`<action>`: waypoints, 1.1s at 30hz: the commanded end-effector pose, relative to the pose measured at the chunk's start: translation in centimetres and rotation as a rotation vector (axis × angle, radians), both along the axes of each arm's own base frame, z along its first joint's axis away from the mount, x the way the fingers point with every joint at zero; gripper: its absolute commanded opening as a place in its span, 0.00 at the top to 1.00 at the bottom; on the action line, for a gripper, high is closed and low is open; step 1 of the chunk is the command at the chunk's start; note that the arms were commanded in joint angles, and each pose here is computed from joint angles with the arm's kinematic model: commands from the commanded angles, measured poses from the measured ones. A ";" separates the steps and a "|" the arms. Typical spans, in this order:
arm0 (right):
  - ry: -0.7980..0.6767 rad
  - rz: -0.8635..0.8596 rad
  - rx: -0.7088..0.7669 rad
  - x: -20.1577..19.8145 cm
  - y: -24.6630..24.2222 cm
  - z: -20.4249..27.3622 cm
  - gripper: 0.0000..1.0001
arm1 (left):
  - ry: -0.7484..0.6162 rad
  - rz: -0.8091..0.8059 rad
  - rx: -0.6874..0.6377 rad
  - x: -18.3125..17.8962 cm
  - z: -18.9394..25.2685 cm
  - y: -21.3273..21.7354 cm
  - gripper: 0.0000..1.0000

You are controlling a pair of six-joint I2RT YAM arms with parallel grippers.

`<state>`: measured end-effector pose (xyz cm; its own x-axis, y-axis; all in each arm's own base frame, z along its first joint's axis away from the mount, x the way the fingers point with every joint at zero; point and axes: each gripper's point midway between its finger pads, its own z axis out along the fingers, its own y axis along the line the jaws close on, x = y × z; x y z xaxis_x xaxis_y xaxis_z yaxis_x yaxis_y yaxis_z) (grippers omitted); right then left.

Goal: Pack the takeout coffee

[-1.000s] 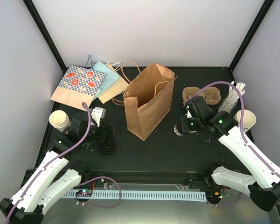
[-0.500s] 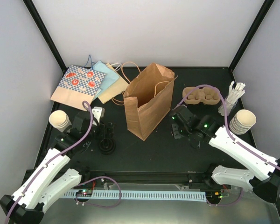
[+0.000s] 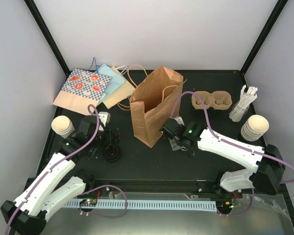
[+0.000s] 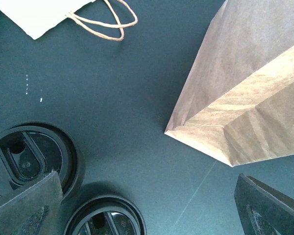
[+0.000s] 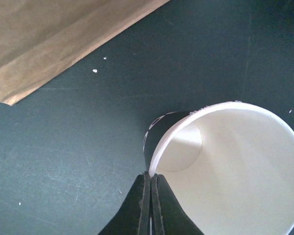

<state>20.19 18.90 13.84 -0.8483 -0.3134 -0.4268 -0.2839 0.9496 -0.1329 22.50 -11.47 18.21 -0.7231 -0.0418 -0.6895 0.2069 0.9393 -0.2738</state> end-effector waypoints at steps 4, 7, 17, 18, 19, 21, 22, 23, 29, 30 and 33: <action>0.001 -0.025 -0.042 0.2 0.5 -1.6 0.99 | 0.061 -0.011 -0.035 -0.2 0.3 -0.9 0.01; 0.005 -0.013 -0.028 0.0 0.9 -1.7 0.90 | 0.109 -0.010 -0.025 -0.3 -0.2 -1.0 0.01; -0.088 0.001 0.010 0.9 0.7 1.9 0.54 | 0.300 0.054 -0.012 -1.3 -2.9 -1.0 0.01; -0.103 0.001 0.012 1.1 0.7 2.4 0.53 | 0.315 0.067 -0.021 -1.5 -3.2 -1.1 0.01; -0.119 0.002 0.014 1.3 0.7 2.9 0.53 | 0.325 0.076 -0.028 -1.7 -3.4 -1.2 0.01; -0.153 -0.003 0.023 1.8 0.8 4.0 0.52 | 0.327 0.100 -0.025 -2.0 -3.7 -1.2 0.01; -0.173 -0.009 0.027 2.1 0.8 4.5 0.52 | 0.323 0.109 -0.016 -2.1 -3.8 -1.2 0.01; -0.192 -0.017 0.036 2.3 0.8 5.1 0.51 | 0.320 0.120 -0.005 -2.3 -3.9 -1.1 0.01; -0.325 -0.088 0.119 3.6 -0.3 8.7 0.19 | 0.341 0.190 0.045 -3.1 -5.0 -0.4 0.01; -0.349 -0.111 0.132 3.8 -0.8 9.3 0.13 | 0.348 0.210 0.042 -3.2 -5.3 -0.2 0.01; -0.429 -0.201 0.154 4.5 -3.0 10.7 0.00 | 0.369 0.260 0.042 -3.4 -6.2 0.3 0.01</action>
<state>23.05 18.36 21.29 -0.7148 -0.2033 -0.6691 -0.1882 0.9774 -0.0960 19.50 -12.63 12.98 -0.9008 -0.1429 -0.4100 -0.0272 0.9610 -0.2753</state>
